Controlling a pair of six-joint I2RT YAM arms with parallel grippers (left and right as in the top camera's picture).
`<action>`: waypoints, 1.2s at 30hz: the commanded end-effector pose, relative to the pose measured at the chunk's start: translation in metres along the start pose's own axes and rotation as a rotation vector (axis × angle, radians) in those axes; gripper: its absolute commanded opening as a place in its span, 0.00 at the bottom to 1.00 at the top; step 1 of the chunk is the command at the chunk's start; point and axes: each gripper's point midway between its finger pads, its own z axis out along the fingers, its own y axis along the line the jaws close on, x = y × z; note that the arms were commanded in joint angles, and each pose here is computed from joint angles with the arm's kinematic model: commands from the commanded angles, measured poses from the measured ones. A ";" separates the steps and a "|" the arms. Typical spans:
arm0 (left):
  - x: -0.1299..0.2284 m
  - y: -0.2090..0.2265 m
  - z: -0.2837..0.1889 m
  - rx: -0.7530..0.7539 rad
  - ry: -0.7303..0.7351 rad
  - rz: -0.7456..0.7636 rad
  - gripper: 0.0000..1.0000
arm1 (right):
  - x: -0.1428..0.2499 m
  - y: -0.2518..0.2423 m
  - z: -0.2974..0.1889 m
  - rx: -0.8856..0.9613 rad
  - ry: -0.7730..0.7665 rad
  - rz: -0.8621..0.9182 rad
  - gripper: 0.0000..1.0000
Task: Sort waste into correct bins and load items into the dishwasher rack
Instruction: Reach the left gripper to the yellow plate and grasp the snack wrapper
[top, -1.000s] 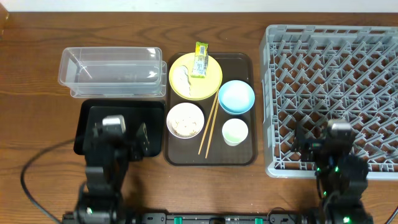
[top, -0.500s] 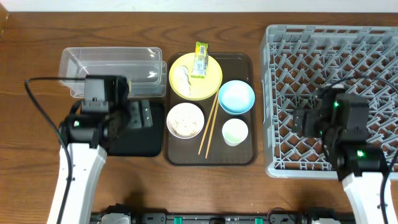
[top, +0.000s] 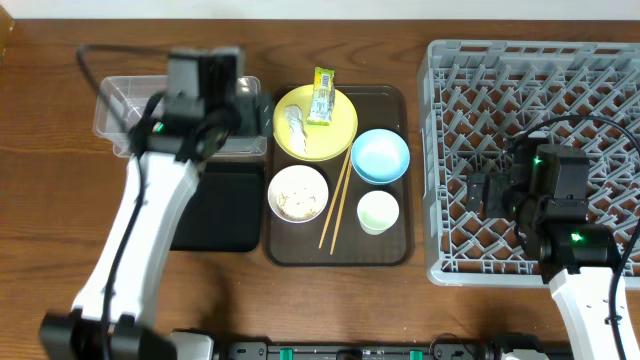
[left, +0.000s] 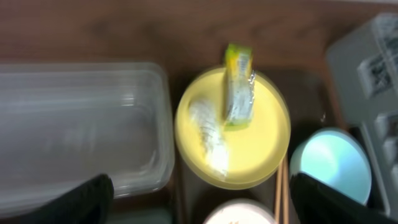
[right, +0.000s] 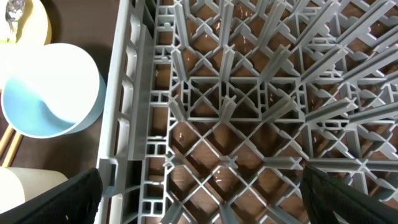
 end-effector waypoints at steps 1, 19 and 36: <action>-0.028 -0.016 0.029 0.006 -0.059 0.061 0.93 | -0.010 0.007 -0.005 -0.023 -0.026 -0.005 0.99; 0.037 -0.061 0.211 0.071 0.006 0.162 0.93 | -0.008 0.007 -0.005 -0.025 -0.019 -0.004 0.99; 0.047 -0.067 0.204 0.071 0.048 0.169 0.06 | -0.008 0.007 -0.005 -0.024 -0.017 -0.005 0.99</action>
